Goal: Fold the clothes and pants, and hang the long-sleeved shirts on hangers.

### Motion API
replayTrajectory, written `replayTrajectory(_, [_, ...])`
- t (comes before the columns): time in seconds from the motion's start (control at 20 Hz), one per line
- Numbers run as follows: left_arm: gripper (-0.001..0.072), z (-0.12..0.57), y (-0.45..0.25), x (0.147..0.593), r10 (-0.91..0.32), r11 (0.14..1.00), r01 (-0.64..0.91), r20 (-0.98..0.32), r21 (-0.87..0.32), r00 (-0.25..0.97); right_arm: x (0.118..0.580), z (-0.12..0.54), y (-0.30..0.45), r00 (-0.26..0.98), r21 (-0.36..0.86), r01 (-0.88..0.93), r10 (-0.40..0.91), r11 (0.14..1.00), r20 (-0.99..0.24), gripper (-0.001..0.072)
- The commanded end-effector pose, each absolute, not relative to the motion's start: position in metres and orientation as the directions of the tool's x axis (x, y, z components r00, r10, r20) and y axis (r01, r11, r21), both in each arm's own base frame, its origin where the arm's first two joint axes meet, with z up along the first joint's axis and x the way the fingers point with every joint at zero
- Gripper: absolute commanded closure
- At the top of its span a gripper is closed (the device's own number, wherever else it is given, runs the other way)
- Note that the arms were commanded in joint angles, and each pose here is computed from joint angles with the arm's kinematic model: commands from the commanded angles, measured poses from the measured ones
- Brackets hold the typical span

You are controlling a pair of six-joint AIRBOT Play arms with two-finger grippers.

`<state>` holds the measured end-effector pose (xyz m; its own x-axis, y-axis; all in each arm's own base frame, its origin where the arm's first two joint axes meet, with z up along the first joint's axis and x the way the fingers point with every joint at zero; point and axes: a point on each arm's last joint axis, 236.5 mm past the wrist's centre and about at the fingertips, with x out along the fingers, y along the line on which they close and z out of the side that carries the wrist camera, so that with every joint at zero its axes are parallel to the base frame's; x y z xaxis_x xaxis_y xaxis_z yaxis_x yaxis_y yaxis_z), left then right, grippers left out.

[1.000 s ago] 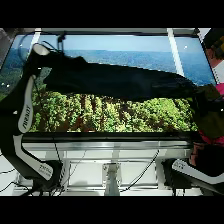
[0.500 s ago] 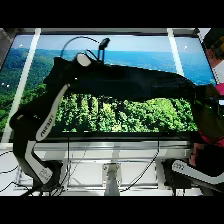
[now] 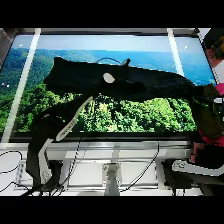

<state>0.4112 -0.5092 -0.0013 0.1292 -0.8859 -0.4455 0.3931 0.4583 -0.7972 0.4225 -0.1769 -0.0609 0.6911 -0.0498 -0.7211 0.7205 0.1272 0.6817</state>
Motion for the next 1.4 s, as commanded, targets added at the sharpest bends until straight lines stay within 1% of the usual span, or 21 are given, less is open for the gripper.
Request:
replayTrajectory(0.0, [0.0350,-0.045,-0.522,0.406,-0.883,0.468,0.260,-0.455,-0.844,0.113,0.428,-0.063,-0.181,0.688,0.676,0.723,-0.052,0.146,-0.724,0.0244])
replayTrajectory(0.05, [0.0355,-0.055,-0.522,0.405,-0.879,0.477,0.225,-0.465,-0.849,0.107,0.429,-0.064,-0.181,0.685,0.673,0.724,-0.045,0.151,-0.727,0.0334])
replayTrajectory(0.1, [0.0401,-0.062,-0.520,0.405,-0.875,0.484,0.195,-0.473,-0.853,0.104,0.431,-0.065,-0.179,0.683,0.672,0.725,-0.035,0.151,-0.729,0.0486])
replayTrajectory(0.15, [0.0463,-0.066,-0.520,0.405,-0.874,0.487,0.183,-0.476,-0.854,0.101,0.432,-0.064,-0.178,0.683,0.672,0.724,-0.024,0.157,-0.730,0.0666])
replayTrajectory(0.25, [0.0507,-0.066,-0.520,0.404,-0.874,0.486,0.178,-0.476,-0.856,0.097,0.437,-0.056,-0.176,0.691,0.670,0.704,-0.009,0.236,-0.723,0.0679])
replayTrajectory(0.3, [0.0619,-0.066,-0.520,0.404,-0.874,0.486,0.173,-0.476,-0.857,0.093,0.441,-0.049,-0.174,0.698,0.671,0.687,0.006,0.279,-0.716,0.0680])
replayTrajectory(0.35, [0.0683,-0.067,-0.519,0.403,-0.874,0.486,0.173,-0.478,-0.856,0.093,0.446,-0.040,-0.172,0.706,0.675,0.666,0.022,0.318,-0.707,0.0681])
replayTrajectory(0.55, [0.0692,-0.067,-0.519,0.404,-0.872,0.489,0.152,-0.480,-0.859,0.094,0.470,0.014,-0.161,0.747,0.701,0.551,0.108,0.453,-0.656,0.0683])
replayTrajectory(0.65, [0.0693,-0.066,-0.517,0.403,-0.873,0.488,0.159,-0.481,-0.858,0.085,0.482,0.048,-0.153,0.765,0.716,0.486,0.152,0.501,-0.626,0.0683])
replayTrajectory(0.7, [0.0693,-0.064,-0.515,0.401,-0.869,0.495,0.182,-0.490,-0.850,0.074,0.490,0.068,-0.144,0.776,0.717,0.433,0.179,0.546,-0.605,0.0684])
replayTrajectory(0.8, [0.0693,-0.059,-0.501,0.398,-0.842,0.530,0.262,-0.538,-0.807,0.047,0.509,0.112,-0.113,0.794,0.713,0.313,0.239,0.627,-0.559,0.0685])
replayTrajectory(0.9, [0.0693,-0.048,-0.482,0.399,-0.817,0.551,0.325,-0.576,-0.768,0.024,0.530,0.150,-0.062,0.804,0.696,0.169,0.311,0.698,-0.507,0.0685])
replayTrajectory(0.95, [0.0693,-0.037,-0.469,0.403,-0.804,0.562,0.359,-0.594,-0.745,0.027,0.538,0.162,-0.029,0.793,0.691,0.100,0.362,0.716,-0.490,0.0686])
replayTrajectory(1.05, [0.0693,-0.010,-0.434,0.425,-0.767,0.606,0.434,-0.635,-0.667,0.096,0.547,0.164,0.054,0.716,0.678,-0.038,0.493,0.734,-0.494,0.0687])
replayTrajectory(1.1, [0.0693,0.005,-0.409,0.443,-0.733,0.650,0.450,-0.660,-0.612,0.161,0.545,0.154,0.102,0.652,0.673,-0.105,0.562,0.732,-0.510,0.0687])
replayTrajectory(1.25, [0.0692,0.047,-0.314,0.492,-0.575,0.807,0.397,-0.733,-0.437,0.362,0.525,0.094,0.229,0.426,0.688,-0.209,0.698,0.695,-0.575,0.0687])
replayTrajectory(1.3, [0.0691,0.060,-0.278,0.503,-0.516,0.849,0.359,-0.752,-0.387,0.410,0.513,0.068,0.264,0.348,0.693,-0.225,0.721,0.685,-0.600,0.0687])
replayTrajectory(1.35, [0.0690,0.070,-0.250,0.509,-0.477,0.875,0.324,-0.761,-0.361,0.440,0.495,0.040,0.297,0.251,0.700,-0.236,0.738,0.674,-0.626,0.0685])
